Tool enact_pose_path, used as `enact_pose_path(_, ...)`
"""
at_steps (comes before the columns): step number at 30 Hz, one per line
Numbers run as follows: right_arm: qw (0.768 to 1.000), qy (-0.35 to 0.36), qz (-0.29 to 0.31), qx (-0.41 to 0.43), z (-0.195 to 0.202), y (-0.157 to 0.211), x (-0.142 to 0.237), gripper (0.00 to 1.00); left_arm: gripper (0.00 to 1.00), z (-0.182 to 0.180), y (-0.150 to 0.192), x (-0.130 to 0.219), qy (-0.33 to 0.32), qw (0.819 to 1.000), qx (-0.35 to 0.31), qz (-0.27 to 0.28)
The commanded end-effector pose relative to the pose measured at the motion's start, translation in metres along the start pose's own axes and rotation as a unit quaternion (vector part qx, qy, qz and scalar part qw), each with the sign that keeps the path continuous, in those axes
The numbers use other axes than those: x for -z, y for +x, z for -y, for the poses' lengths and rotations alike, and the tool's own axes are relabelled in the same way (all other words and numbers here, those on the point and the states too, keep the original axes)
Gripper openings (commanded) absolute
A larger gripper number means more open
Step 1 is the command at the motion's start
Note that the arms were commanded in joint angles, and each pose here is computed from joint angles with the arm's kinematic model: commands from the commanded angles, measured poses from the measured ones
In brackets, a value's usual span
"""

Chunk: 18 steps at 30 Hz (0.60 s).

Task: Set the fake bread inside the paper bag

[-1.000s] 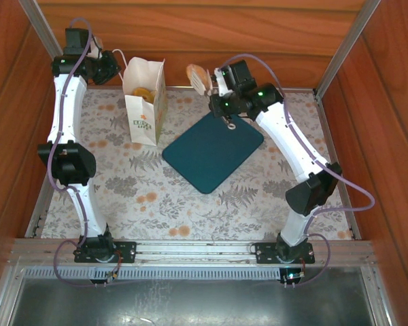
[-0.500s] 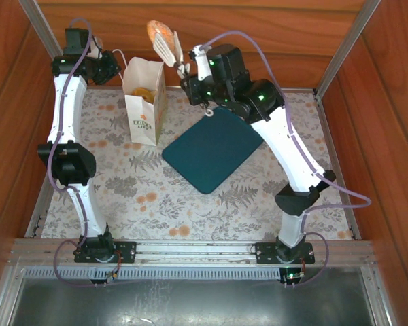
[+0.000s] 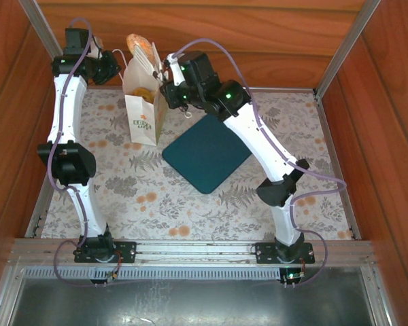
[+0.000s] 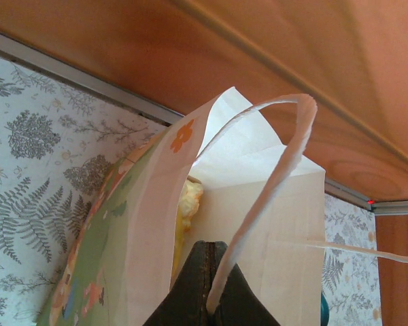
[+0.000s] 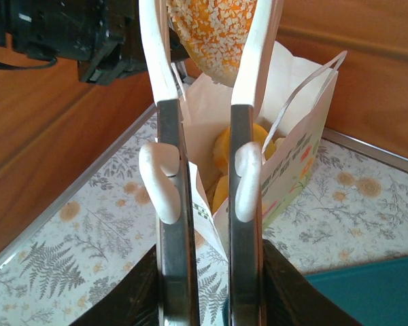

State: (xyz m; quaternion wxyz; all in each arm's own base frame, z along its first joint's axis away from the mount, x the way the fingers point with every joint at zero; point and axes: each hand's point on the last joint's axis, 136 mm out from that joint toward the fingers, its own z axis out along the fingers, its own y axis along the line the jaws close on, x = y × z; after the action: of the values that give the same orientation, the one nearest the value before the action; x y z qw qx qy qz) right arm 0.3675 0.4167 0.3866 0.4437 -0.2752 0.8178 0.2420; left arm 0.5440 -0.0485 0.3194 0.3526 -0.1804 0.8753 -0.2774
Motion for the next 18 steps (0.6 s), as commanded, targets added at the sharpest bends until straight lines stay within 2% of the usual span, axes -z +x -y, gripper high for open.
enact_pose_path(1, 0.999, -0.008, 0.038, 0.018, -0.008, -0.017, -0.006, 0.34, 0.00, 0.002, -0.007, 0.005, 0.008, 1.000, -0.001, 0.010)
enact_pose_path(9, 0.999, -0.002, -0.017, 0.027, -0.003, 0.019, -0.046, 0.35, 0.00, 0.002, -0.007, 0.005, 0.009, 1.000, -0.002, 0.010)
enact_pose_path(18, 0.998, 0.006, -0.059, 0.029, 0.002, 0.046, -0.065, 0.46, 0.00, 0.001, -0.007, 0.006, 0.009, 1.000, -0.002, 0.010)
